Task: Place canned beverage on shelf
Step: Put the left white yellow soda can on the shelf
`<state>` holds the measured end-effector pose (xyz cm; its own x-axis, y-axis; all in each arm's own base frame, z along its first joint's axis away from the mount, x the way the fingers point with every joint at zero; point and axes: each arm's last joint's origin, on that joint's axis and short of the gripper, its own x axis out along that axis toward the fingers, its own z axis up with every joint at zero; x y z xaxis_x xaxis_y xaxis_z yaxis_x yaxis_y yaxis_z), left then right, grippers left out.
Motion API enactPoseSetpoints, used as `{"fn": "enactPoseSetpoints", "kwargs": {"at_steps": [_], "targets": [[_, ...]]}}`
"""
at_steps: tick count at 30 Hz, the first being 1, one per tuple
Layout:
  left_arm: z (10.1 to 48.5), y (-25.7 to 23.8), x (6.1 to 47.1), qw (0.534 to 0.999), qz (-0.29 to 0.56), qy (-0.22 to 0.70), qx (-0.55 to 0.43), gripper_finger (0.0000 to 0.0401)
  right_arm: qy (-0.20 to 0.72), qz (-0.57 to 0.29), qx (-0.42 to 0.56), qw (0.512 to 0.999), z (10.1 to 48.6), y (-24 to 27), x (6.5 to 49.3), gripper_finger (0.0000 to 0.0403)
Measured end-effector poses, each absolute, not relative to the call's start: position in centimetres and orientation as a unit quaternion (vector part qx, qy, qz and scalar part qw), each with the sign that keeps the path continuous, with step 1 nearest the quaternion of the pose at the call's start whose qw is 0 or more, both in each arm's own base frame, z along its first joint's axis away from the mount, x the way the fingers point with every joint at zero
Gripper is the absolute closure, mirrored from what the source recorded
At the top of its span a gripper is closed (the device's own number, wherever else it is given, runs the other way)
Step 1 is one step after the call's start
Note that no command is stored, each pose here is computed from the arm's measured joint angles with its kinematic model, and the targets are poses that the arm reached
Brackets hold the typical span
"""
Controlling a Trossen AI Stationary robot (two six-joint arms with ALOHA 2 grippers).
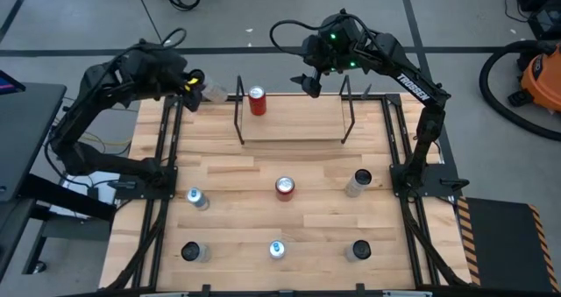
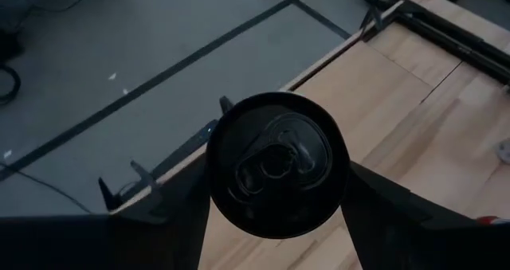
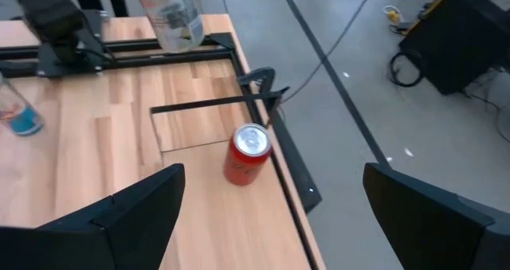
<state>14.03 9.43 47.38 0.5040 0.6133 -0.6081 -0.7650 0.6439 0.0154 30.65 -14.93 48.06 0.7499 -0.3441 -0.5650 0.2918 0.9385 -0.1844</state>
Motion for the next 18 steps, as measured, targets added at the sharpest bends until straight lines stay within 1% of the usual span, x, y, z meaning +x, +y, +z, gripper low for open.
{"fn": "enactPoseSetpoints", "kwargs": {"at_steps": [5,13,18], "targets": [[46.7,10.7,16.3,0.862,0.382,0.312,-0.115,0.0161,0.314,-0.201,-0.051,0.927,48.2,-15.1,30.5,0.0009],[43.9,13.6,23.2,0.883,0.310,0.342,-0.084,0.0161,0.307,-0.233,-0.054,0.921,48.9,-15.6,29.2,0.0009],[41.3,15.0,26.9,0.879,0.284,0.375,-0.073,0.0161,0.312,-0.243,-0.049,0.917,48.9,-16.3,28.7,0.0009]]}}
